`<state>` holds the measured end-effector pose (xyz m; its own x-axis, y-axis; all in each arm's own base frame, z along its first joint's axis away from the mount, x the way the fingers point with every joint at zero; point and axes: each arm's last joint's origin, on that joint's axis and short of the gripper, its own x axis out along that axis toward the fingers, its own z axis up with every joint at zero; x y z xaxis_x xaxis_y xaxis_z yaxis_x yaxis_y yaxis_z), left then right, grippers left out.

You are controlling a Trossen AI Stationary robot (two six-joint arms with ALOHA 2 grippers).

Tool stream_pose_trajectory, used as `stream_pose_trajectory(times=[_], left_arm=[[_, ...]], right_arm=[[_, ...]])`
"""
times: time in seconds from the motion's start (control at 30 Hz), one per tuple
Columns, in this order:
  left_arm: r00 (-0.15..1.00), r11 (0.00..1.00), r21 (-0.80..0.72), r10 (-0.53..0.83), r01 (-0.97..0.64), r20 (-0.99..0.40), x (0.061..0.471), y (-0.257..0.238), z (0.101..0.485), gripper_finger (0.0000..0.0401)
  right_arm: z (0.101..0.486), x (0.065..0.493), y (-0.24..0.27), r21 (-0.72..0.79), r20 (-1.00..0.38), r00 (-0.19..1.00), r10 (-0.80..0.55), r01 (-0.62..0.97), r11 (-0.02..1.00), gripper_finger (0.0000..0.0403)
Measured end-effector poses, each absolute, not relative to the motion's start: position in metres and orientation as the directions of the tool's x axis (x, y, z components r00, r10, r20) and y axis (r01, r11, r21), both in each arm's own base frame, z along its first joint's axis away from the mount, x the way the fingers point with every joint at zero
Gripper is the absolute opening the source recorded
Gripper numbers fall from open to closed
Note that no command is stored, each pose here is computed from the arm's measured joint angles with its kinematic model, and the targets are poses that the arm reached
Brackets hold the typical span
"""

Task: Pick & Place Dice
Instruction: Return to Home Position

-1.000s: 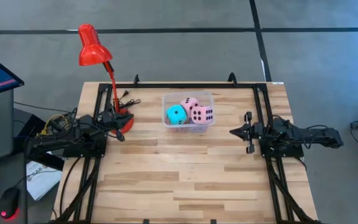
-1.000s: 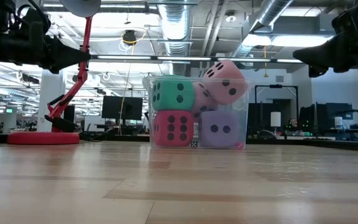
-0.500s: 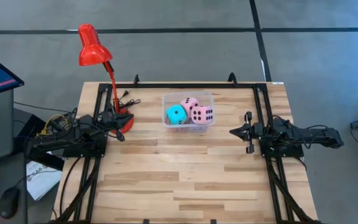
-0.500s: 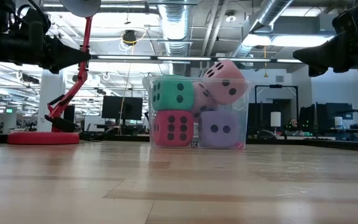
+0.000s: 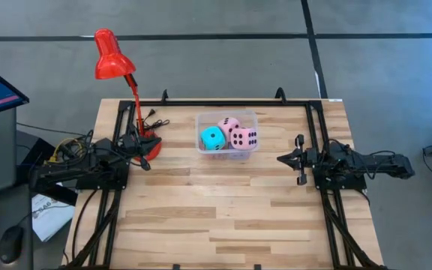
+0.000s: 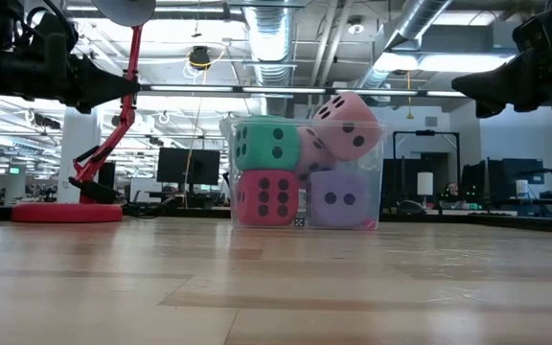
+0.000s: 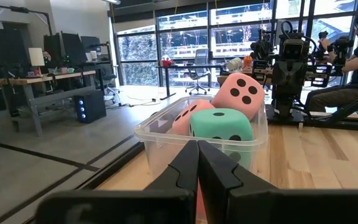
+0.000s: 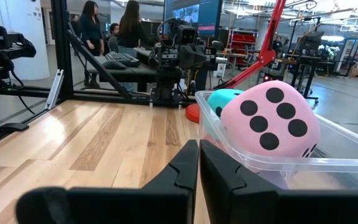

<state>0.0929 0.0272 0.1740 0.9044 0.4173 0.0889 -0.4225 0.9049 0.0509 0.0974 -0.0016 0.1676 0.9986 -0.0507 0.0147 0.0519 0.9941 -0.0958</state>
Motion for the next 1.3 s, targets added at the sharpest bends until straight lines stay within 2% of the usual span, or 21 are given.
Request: stream_pose_trajectory(times=[1.0, 1.3], left_arm=[[0.905, 0.905, 0.051, 0.417, -0.422, 0.089, 0.094, 0.0274, 0.1743, 0.0], [0.909, 0.906, 0.068, 0.418, -0.417, 0.005, 0.1005, 0.0289, 0.1676, 0.0]], right_arm=[[0.1675, 0.0975, -0.0016, -0.095, 0.014, 0.999, -0.051, 0.052, 0.994, 0.0012], [0.1675, 0.0975, -0.0016, -0.095, 0.014, 0.999, -0.051, 0.052, 0.994, 0.0012]])
